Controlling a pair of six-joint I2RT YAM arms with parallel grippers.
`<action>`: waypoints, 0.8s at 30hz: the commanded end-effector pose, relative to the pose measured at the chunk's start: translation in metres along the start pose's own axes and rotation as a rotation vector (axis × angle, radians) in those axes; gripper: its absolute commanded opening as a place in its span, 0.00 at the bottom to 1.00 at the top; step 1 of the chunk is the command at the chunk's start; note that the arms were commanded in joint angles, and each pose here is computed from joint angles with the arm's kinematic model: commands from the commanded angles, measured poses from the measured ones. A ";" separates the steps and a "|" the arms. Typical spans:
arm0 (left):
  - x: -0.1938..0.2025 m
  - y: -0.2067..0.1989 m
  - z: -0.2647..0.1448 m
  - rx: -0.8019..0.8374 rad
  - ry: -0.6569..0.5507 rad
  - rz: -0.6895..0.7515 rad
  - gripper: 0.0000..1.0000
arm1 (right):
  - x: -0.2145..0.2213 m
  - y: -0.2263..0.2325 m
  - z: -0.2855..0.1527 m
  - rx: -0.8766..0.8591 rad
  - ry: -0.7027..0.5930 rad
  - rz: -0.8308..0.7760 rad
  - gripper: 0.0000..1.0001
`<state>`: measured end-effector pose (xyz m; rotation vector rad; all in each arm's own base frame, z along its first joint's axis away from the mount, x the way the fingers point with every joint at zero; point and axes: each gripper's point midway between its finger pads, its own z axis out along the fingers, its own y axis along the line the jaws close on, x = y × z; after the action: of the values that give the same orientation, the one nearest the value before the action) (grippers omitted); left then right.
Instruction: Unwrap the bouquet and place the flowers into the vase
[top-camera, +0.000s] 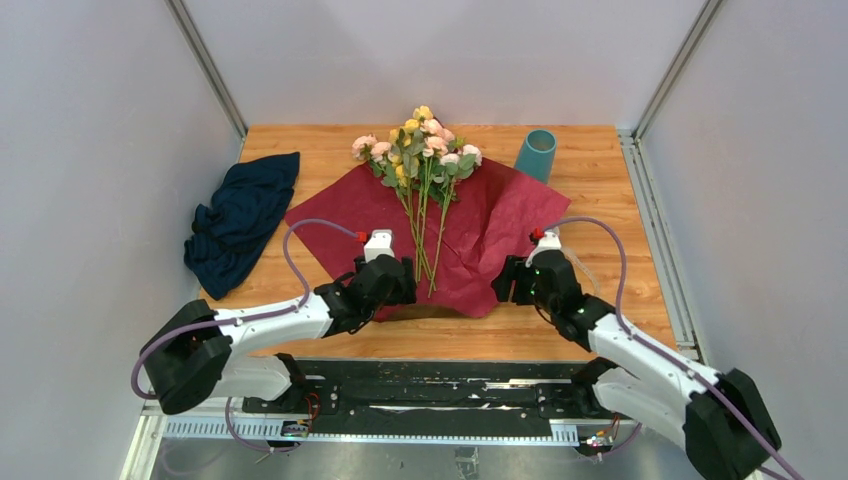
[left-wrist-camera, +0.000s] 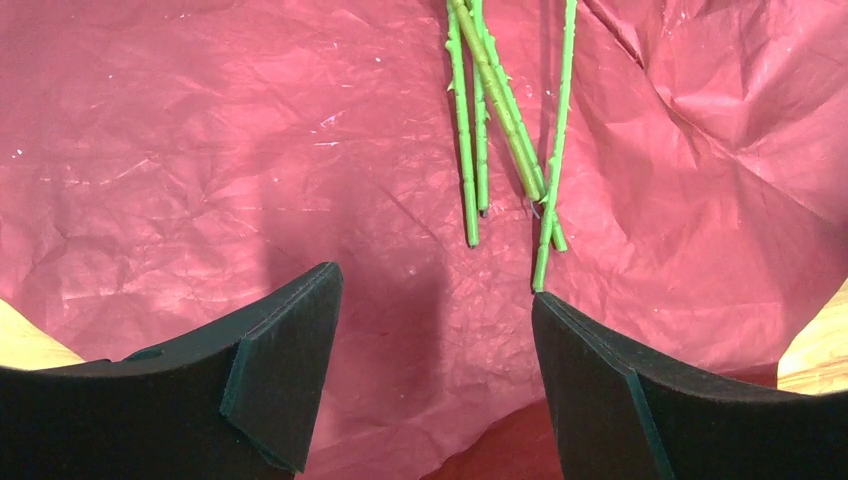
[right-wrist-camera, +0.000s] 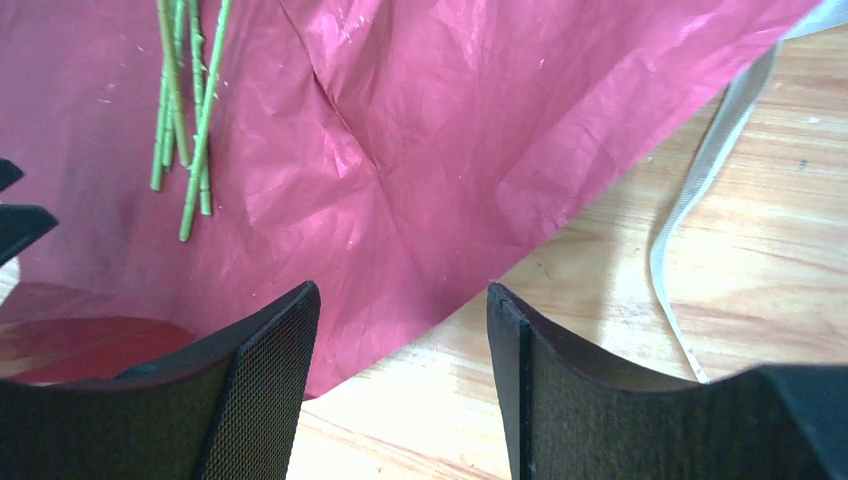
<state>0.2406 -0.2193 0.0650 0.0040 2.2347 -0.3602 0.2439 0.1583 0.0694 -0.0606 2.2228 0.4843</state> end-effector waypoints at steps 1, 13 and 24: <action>-0.012 -0.017 0.001 0.043 -0.037 -0.030 0.79 | 0.013 -0.014 -0.019 0.050 0.008 0.016 0.66; -0.008 -0.016 0.001 0.045 -0.032 -0.019 0.79 | 0.026 -0.024 0.001 0.067 -0.026 0.038 0.65; -0.005 -0.007 0.002 0.005 -0.027 0.008 0.78 | 0.020 -0.015 0.021 0.033 -0.006 0.027 0.63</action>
<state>0.2406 -0.2273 0.0645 0.0151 2.2278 -0.3843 0.2455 0.1484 0.0311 -0.0074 2.2417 0.4225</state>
